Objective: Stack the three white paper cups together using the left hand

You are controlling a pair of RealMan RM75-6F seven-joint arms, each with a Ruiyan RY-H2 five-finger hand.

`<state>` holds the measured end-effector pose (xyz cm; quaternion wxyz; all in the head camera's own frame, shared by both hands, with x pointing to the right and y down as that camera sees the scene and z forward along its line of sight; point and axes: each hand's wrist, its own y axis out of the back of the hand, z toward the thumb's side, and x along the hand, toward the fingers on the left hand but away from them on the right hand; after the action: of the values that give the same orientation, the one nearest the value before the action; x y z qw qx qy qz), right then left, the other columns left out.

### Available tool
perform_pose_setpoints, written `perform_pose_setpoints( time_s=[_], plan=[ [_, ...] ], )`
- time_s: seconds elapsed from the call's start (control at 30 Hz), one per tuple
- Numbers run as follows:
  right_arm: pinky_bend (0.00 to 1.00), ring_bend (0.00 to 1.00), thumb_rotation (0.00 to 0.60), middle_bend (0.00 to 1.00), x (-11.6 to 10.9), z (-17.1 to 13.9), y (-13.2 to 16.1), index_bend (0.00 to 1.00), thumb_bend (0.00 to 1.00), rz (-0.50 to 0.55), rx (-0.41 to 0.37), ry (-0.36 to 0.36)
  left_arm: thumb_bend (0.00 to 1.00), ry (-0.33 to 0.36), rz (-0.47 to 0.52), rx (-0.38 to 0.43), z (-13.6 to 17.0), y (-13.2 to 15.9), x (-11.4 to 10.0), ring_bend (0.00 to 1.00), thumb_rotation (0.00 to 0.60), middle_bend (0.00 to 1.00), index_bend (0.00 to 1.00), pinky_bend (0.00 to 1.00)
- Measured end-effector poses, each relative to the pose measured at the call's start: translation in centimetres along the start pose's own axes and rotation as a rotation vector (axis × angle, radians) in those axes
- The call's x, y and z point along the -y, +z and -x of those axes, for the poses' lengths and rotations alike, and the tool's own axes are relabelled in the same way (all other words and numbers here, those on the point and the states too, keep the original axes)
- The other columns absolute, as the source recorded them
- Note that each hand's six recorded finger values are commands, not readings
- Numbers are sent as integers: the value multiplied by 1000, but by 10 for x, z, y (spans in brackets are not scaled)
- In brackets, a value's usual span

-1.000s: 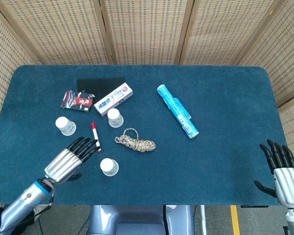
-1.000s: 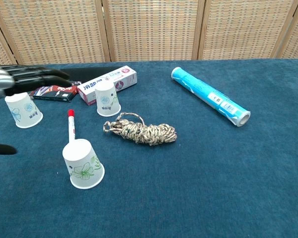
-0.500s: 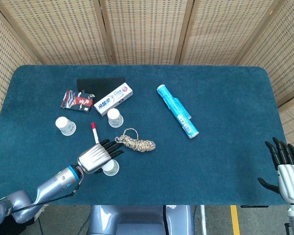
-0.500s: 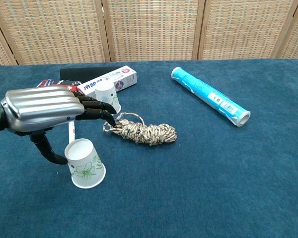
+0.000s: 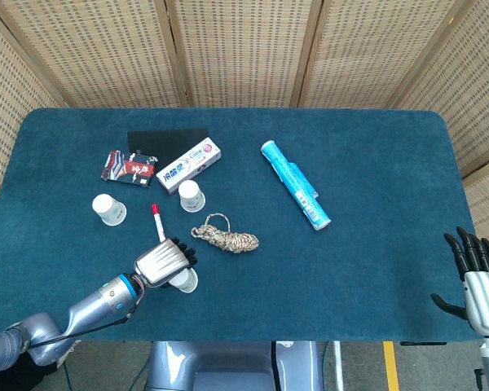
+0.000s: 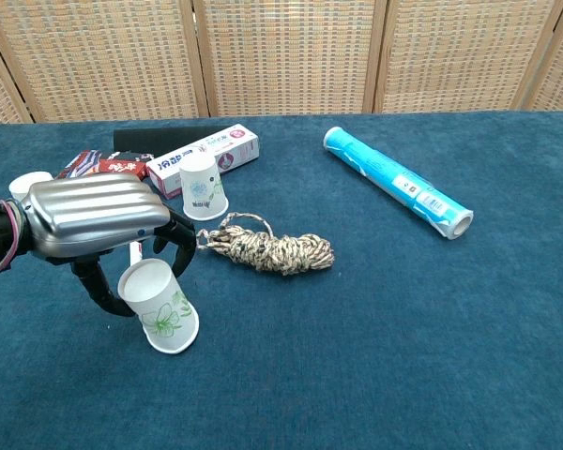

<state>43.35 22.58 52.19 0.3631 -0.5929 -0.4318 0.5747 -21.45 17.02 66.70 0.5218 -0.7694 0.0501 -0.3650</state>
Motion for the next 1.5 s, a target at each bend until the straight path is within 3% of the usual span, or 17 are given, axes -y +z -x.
perform_pose_setpoints(
  time_s=[0.33,0.73,1.0,1.5],
  plan=[
    [0,0,600,0,-1,2,-3,0,0,6,10,2,143,86,81,-85,-13,-23,-39,447,600,423,526,442],
    [0,0,600,0,-4,8,-14,0,0,19,53,-5,146,139,163,-335,-60,-85,-104,447,600,423,526,414],
    [0,0,600,0,-3,11,-23,0,0,27,84,4,146,104,209,-481,-95,-121,-114,447,600,423,521,412],
    [0,0,600,0,-6,10,-25,0,0,28,85,-4,132,39,217,-544,-103,-134,-108,446,600,414,500,324]
  ],
)
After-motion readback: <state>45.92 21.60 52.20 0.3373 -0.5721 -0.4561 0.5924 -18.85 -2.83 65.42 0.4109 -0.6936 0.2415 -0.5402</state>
